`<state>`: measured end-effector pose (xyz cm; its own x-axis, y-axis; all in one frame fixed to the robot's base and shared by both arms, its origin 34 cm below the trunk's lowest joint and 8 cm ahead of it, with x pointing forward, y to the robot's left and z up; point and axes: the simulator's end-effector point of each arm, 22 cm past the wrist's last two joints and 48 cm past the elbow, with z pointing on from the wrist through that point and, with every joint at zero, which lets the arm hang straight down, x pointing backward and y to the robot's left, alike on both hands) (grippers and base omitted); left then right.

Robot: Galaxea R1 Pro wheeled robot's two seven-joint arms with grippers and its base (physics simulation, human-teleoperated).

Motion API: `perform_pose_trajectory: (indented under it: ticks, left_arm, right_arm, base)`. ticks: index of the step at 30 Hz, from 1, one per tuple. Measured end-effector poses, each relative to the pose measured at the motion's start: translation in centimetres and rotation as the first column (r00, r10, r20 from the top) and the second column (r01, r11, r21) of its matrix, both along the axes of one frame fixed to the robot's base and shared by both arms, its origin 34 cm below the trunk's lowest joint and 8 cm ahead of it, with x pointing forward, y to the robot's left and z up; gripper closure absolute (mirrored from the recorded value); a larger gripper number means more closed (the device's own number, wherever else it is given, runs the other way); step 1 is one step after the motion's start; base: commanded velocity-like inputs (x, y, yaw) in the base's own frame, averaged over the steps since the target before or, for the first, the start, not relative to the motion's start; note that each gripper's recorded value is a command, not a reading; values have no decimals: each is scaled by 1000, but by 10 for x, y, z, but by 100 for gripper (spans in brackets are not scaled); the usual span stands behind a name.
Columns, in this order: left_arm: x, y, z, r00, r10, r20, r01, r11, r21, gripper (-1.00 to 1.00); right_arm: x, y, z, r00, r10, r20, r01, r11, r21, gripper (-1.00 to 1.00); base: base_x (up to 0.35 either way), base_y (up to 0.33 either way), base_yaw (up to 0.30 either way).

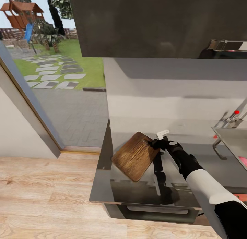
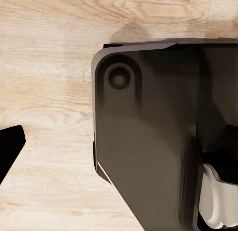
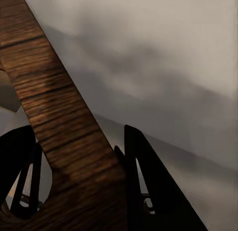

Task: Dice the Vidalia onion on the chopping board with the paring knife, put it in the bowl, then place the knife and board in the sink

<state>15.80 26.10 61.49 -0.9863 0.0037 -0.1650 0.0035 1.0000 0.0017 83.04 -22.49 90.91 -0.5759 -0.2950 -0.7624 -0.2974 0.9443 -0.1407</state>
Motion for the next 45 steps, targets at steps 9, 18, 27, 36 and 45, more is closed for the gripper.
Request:
perform_pose_trajectory:
  ticks: [9,18,27,36,45]
  left_arm:
    - [0,0,0,1000,0,0,0,1000,0,-100]
    - [2,0,0,1000,-1,6,1,1000,0,-100]
    - [7,0,1,1000,-1,18,1,1000,0,-100]
    - [13,0,2,999,-1,32,1,1000,0,-100]
    - [18,0,3,999,0,46,0,1000,0,-100]
  right_arm:
    - [0,0,0,1000,0,-1,0,1000,0,100]
    - [-2,0,0,1000,-2,-6,2,1000,6,100]
    - [-1,1,9,1000,-2,5,2,1000,7,100]
    - [0,1,18,1000,-2,18,1,1000,7,100]
    - [2,-2,28,999,-3,33,3,1000,4,100]
  base:
    - [0,0,0]
    - [0,0,0]
    - [0,0,0]
    - [0,0,0]
    - [-55,0,0]
